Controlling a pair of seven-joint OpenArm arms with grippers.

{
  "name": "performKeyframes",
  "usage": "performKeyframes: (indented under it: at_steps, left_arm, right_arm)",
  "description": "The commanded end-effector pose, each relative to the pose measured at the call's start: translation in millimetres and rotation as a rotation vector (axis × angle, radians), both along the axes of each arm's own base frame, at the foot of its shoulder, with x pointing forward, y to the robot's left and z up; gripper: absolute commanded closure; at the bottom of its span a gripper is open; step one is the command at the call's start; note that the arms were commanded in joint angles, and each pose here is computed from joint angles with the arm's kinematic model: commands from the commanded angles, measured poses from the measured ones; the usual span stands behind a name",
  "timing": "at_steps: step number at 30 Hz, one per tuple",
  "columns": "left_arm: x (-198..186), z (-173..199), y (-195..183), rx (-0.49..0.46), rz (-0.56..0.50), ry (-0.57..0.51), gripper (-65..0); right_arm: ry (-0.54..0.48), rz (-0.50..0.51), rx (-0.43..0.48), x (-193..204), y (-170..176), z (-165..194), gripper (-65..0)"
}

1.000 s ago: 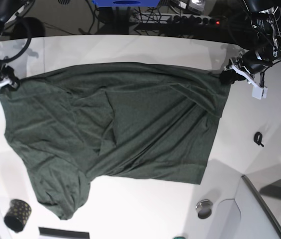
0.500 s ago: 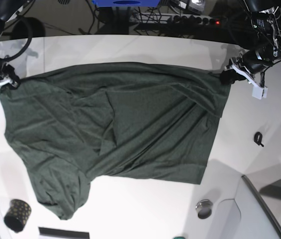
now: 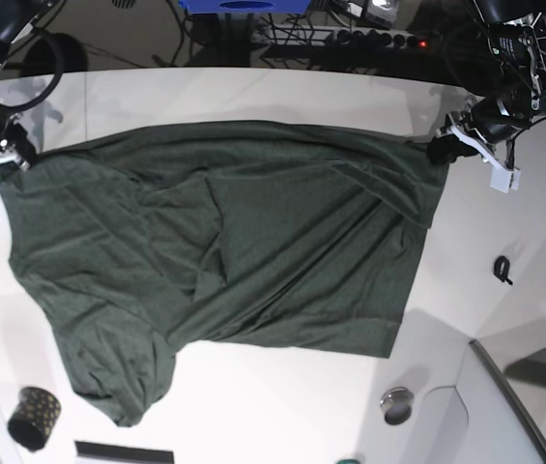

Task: Layout the t-shirt on the table in an organized manner, then fold the t-shirt properly
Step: 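Hold the shirt corners with both grippers, adjusting the grip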

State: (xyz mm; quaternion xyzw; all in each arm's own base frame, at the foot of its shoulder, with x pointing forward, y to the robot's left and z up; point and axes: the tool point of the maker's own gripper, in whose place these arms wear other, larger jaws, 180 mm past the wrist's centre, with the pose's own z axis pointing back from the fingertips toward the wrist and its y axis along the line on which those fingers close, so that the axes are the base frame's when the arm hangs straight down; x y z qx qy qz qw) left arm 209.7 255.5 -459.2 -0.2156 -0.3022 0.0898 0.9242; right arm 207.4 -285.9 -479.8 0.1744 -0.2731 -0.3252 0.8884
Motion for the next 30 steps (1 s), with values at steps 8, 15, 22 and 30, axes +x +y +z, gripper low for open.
performKeyframes:
  at_steps: [8,15,22,30]
  left_arm:
    - [9,11,8,0.014,0.001,-0.045,0.0]
    - [8,11,8,0.014,0.001,-0.043,0.0]
    - [9,11,8,0.014,0.001,-0.045,0.0]
    - [9,11,8,0.014,0.001,-0.045,0.0]
  right_arm:
    - [-0.034,-0.013,-0.010,15,-13,7,-0.2]
    - [-0.066,-0.007,-0.002,33,-11,15,-0.2]
    - [-0.078,-0.042,0.016,48,-12,17,-0.2]
    - [-0.106,-0.101,0.058,80,-23,19,-0.2]
